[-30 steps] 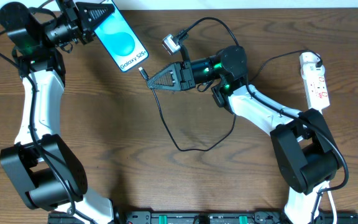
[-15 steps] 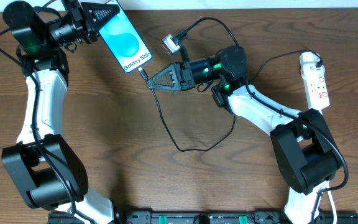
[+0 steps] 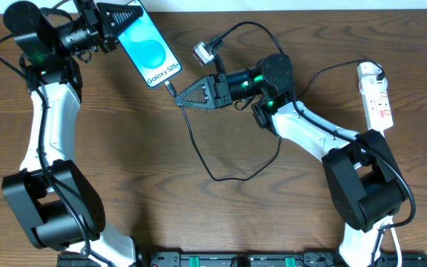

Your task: Plug charger to phone and switch on socket

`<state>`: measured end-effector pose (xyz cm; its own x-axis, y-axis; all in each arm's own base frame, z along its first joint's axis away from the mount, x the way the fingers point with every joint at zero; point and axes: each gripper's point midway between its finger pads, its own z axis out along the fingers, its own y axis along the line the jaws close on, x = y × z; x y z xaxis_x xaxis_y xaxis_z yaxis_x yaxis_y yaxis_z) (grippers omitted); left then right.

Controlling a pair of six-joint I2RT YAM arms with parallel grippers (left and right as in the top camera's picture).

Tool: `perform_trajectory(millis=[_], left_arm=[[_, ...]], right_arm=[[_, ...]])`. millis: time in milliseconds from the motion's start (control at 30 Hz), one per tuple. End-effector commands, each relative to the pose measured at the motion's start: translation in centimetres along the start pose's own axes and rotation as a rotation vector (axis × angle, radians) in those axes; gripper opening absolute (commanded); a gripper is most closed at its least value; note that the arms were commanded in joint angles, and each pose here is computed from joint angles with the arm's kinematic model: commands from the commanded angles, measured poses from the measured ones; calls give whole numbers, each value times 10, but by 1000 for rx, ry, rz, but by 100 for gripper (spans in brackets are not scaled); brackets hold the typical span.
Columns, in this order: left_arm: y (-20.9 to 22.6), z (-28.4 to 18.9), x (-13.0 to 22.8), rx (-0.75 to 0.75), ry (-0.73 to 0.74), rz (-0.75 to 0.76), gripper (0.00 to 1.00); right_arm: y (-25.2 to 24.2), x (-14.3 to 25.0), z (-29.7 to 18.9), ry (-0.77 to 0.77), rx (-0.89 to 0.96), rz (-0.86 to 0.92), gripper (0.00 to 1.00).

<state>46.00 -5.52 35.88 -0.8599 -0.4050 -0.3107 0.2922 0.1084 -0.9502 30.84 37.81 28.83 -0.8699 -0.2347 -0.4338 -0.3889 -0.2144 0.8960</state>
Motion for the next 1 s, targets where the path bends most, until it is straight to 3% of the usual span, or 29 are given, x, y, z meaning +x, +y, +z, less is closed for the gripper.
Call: perform_trajectory(millis=[0,967], left_arm=[[-2,-1,1,4,12,48,8],[-3,-2,3,7,26,62,8]], right_arm=[[4,-2,3,-2,-6,-30,1],[4,-3,3,-7,-5,-34,1]])
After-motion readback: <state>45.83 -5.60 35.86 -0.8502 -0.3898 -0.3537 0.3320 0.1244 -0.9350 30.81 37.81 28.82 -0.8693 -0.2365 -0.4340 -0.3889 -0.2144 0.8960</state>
